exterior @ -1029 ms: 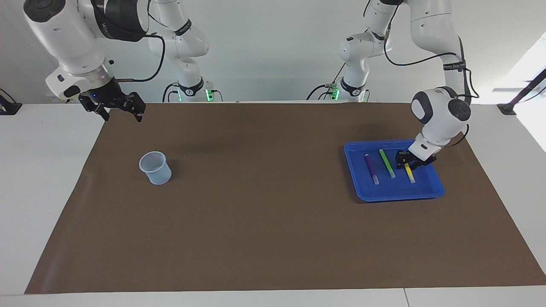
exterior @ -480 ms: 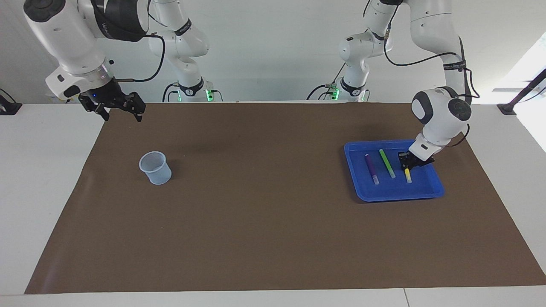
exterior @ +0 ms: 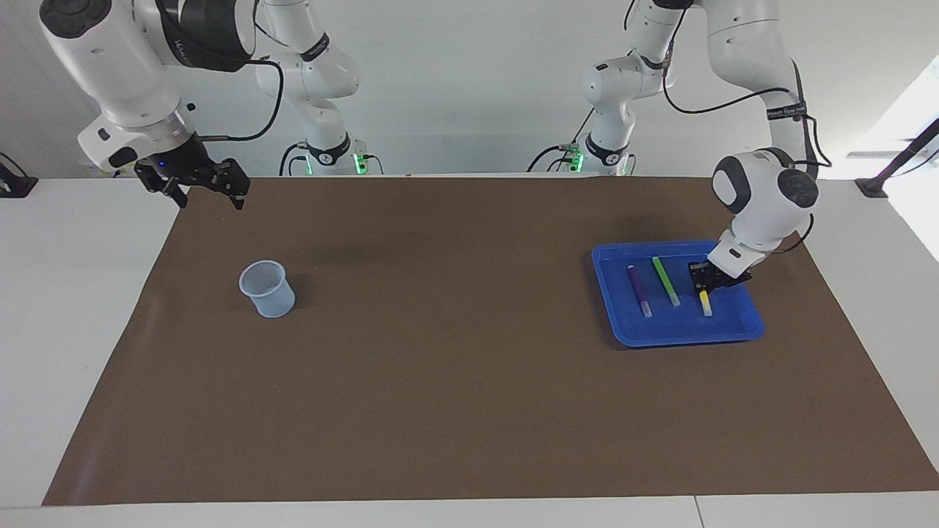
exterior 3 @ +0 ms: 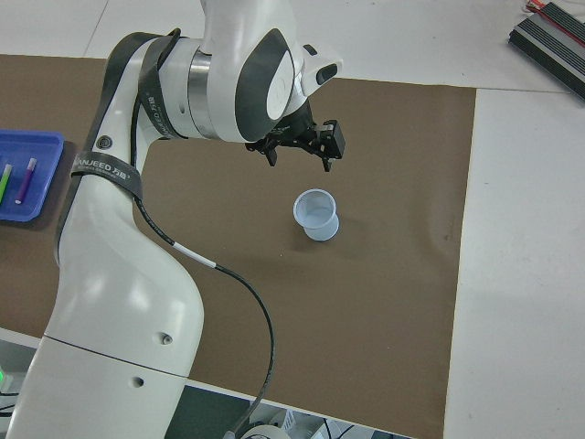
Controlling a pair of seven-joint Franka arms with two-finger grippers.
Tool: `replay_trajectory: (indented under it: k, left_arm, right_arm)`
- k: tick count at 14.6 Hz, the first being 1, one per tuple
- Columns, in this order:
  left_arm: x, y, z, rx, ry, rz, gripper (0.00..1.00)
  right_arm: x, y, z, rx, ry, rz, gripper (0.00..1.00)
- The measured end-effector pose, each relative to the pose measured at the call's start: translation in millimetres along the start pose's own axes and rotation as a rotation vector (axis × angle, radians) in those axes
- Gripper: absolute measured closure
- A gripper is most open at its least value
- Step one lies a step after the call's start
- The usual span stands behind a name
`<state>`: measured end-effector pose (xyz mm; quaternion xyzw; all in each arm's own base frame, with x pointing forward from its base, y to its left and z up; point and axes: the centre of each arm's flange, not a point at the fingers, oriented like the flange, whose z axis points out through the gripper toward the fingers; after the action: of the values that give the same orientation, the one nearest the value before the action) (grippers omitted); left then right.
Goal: Transfer and insert pens with both arms
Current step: 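Lift the yellow pen with the left gripper while the right gripper approaches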
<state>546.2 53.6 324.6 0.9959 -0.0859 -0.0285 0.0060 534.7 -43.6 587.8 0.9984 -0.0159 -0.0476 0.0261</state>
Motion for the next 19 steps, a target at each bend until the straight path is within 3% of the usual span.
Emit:
replay_trajectory:
  k: [7,12,15,19]
  left_arm:
    - [31.7,47.2,-87.0,-0.017,-0.115,-0.160,0.83]
    - [38.9,128.9,-157.5,-0.171,-0.200,-0.526,0.83]
    - [33.3,183.1,-178.2,-0.288,-0.283,-0.813,0.83]
    - [24.5,249.7,-198.5,-0.375,-0.412,-1.108,0.83]
  right_arm:
    - [-0.3,-2.9,0.7,0.000,-0.005,-0.005,0.00]
    - [-1.5,-5.6,1.2,0.010,-0.013,-0.036,0.00]
    - [-1.0,-21.9,-0.4,0.159,-0.001,-0.086,0.00]
    - [-0.7,-46.5,-3.1,0.370,-0.002,-0.037,0.00]
